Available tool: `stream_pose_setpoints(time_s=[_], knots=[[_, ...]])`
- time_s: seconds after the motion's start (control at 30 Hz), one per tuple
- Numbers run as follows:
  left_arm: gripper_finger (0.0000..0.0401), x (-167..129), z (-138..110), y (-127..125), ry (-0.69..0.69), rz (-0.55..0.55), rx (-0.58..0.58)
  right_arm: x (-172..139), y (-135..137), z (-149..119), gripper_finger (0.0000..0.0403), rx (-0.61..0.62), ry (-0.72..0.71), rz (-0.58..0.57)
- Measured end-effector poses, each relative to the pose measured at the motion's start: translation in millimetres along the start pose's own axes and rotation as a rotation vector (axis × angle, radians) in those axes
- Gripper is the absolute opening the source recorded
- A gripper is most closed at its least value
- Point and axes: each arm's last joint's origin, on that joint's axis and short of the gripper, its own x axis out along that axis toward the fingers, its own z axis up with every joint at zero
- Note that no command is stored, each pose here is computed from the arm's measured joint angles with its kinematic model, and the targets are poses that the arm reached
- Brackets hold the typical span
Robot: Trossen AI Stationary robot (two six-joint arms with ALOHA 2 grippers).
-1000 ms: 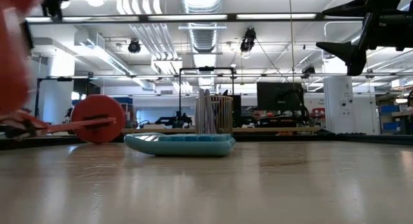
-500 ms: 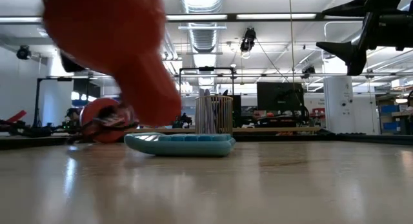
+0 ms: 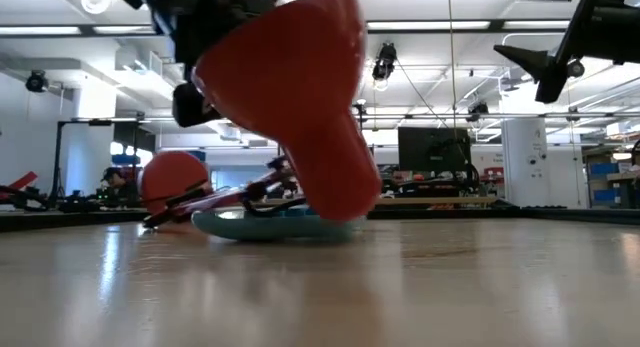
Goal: Screw lightbulb
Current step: Insert the lightbulb into the red desk lamp
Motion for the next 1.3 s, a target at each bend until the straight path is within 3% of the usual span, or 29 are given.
stream_pose_setpoints(time_s=[0.1, 0.2, 0.37, 0.53, 0.8, 1.03, 1.17, 1.3], knots=[[0.001, 11.7, 5.1, -2.9, 0.025, 0.018, -0.005, -0.2, 3.6, 6.2, 0.0332, 0.147, -0.056, 0.038], [0.0011, 18.9, 13.6, -7.0, 0.019, 0.021, -0.013, -0.6, 5.6, 9.7, 0.0332, 0.205, -0.086, 0.061], [0.0018, 23.5, 23.5, -9.0, 0.021, 0.038, -0.021, -0.4, 4.7, 9.9, 0.0332, 0.195, -0.102, 0.032], [0.0056, 18.6, 31.1, -7.1, 0.002, 0.044, -0.027, 0.0, 1.6, 6.7, 0.0332, 0.167, -0.094, -0.027], [0.0122, 2.4, 46.0, -17.6, -0.028, 0.096, -0.016, 0.2, -7.7, -6.9, 0.0332, 0.084, 0.013, -0.14], [0.0159, -38.2, 52.6, -29.7, 0.096, 0.216, 0.055, 3.2, -10.8, -14.4, 0.0332, 0.016, 0.064, -0.185], [0.0171, -70.8, 39.7, -33.6, 0.164, 0.263, 0.047, 8.2, -9.9, -18.0, 0.0332, -0.068, 0.137, -0.231], [0.0178, -100.4, 16.2, -37.8, 0.205, 0.261, 0.044, 20.6, 0.5, -13.1, 0.0332, -0.266, 0.266, -0.287]])
